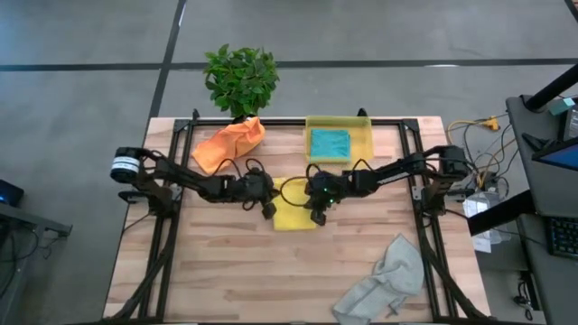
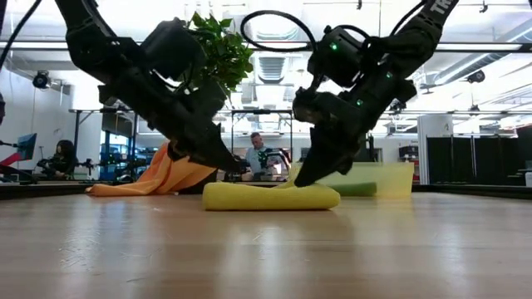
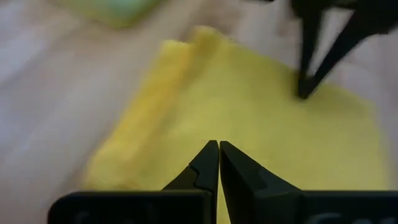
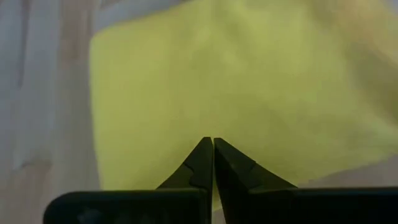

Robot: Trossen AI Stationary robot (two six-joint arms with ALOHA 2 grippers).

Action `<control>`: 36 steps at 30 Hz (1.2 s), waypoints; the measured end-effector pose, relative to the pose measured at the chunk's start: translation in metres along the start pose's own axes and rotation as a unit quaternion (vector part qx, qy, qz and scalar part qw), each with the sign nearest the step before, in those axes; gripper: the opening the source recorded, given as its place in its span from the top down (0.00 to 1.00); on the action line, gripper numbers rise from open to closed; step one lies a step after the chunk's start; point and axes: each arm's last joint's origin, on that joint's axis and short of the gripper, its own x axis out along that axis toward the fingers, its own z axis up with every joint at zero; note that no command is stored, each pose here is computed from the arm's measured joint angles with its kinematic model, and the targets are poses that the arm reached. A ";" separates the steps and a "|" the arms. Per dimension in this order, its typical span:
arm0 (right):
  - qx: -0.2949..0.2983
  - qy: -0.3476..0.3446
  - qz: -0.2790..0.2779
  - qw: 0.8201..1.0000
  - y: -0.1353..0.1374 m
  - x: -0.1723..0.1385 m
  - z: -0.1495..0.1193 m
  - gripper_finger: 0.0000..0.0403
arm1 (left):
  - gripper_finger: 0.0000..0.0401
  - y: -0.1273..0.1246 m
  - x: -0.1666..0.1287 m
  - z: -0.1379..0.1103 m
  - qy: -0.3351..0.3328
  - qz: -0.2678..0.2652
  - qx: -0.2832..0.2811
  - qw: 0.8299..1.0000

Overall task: Fold microfiber towels
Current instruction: Fold the yellow microfiber towel

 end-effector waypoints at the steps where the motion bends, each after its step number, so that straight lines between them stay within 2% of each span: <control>1: -0.002 0.006 0.005 1.000 0.004 0.002 -0.003 0.98 | 1.00 -0.005 -0.001 0.000 -0.001 -0.023 0.011 1.000; 5: -0.006 0.025 0.014 1.000 0.016 0.011 -0.012 0.98 | 1.00 -0.020 -0.004 -0.006 0.014 -0.078 0.052 0.995; 14: 0.022 0.030 0.030 0.999 0.034 0.020 -0.021 0.98 | 1.00 -0.043 0.011 -0.039 0.094 -0.143 0.056 0.984; 19: 0.030 0.037 0.045 0.998 0.050 0.019 -0.025 0.98 | 1.00 -0.063 0.011 -0.045 0.100 -0.170 0.075 0.978; 23: 0.022 0.011 0.064 0.998 0.064 0.004 -0.015 0.98 | 1.00 -0.070 0.000 -0.039 0.089 -0.182 0.080 0.976; 26: -0.013 -0.026 0.070 0.997 0.079 -0.012 -0.005 0.98 | 1.00 -0.075 -0.012 -0.031 0.079 -0.192 0.082 0.975; 30: -0.100 -0.034 0.099 0.989 0.106 -0.024 -0.013 0.98 | 1.00 -0.089 -0.029 -0.029 0.068 -0.222 0.105 0.967; 36: -0.190 -0.003 0.120 0.974 0.131 -0.020 -0.039 0.95 | 1.00 -0.121 -0.047 -0.031 0.036 -0.280 0.212 0.935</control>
